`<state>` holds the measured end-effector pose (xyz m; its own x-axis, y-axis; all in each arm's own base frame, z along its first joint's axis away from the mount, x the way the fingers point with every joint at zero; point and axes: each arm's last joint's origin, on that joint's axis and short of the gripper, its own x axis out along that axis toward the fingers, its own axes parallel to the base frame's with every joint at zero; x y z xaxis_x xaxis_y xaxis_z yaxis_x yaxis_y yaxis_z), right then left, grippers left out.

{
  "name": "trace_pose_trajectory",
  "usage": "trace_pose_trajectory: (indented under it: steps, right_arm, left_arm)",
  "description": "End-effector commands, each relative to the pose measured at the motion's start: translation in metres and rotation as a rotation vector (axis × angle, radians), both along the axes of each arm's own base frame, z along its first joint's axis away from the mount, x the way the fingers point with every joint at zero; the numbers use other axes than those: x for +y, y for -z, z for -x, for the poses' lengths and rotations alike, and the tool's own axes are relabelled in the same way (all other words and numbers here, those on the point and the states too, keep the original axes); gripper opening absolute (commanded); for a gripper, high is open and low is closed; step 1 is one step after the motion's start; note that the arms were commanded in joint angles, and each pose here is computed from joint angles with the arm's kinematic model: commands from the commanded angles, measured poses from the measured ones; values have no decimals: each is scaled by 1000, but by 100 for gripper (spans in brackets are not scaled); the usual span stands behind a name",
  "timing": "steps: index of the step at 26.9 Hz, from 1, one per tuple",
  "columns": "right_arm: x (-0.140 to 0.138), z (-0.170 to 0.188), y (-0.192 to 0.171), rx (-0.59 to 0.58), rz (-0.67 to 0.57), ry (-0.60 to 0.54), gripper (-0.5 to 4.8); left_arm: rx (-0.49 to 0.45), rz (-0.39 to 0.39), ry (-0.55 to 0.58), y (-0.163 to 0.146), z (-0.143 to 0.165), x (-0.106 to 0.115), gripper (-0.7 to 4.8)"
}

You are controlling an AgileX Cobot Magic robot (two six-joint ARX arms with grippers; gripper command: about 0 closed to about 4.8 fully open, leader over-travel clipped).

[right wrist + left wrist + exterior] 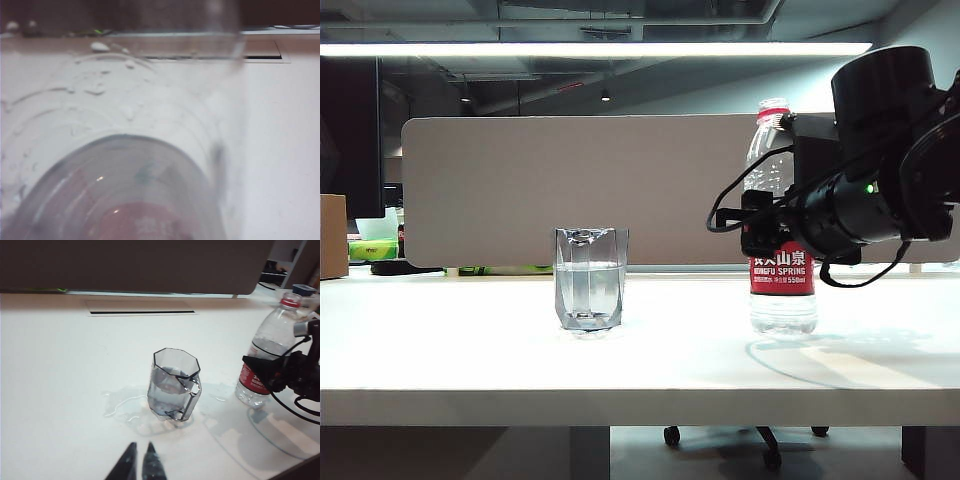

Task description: Pick up the mineral water bottle on the table and pour water into the mug until it's half full.

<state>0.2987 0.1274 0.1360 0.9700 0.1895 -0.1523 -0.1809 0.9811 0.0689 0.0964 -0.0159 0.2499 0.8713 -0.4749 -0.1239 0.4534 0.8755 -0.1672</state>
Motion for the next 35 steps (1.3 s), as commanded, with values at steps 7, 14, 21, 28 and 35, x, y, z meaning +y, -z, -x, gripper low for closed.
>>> trace_pose_trajectory:
  steps: [7,14,21,28,35]
  right_arm:
    - [1,0,6,33,12,-2,407]
    - [0,1,3,29,9,-6,479]
    - [-12,27,-3,25,16,0,479]
    - [-27,60,-11,5,8,4,479]
    - [-29,69,-17,-13,-14,-32,479]
  left_arm:
    - [-26,-8,-57,-4,0,2,21]
    - [-58,-20,-183,-7,-2,5,21]
    - [-197,2,-269,-20,6,7,17]
    - [-302,50,-379,-21,42,12,12]
    - [-230,12,-431,-5,33,13,12]
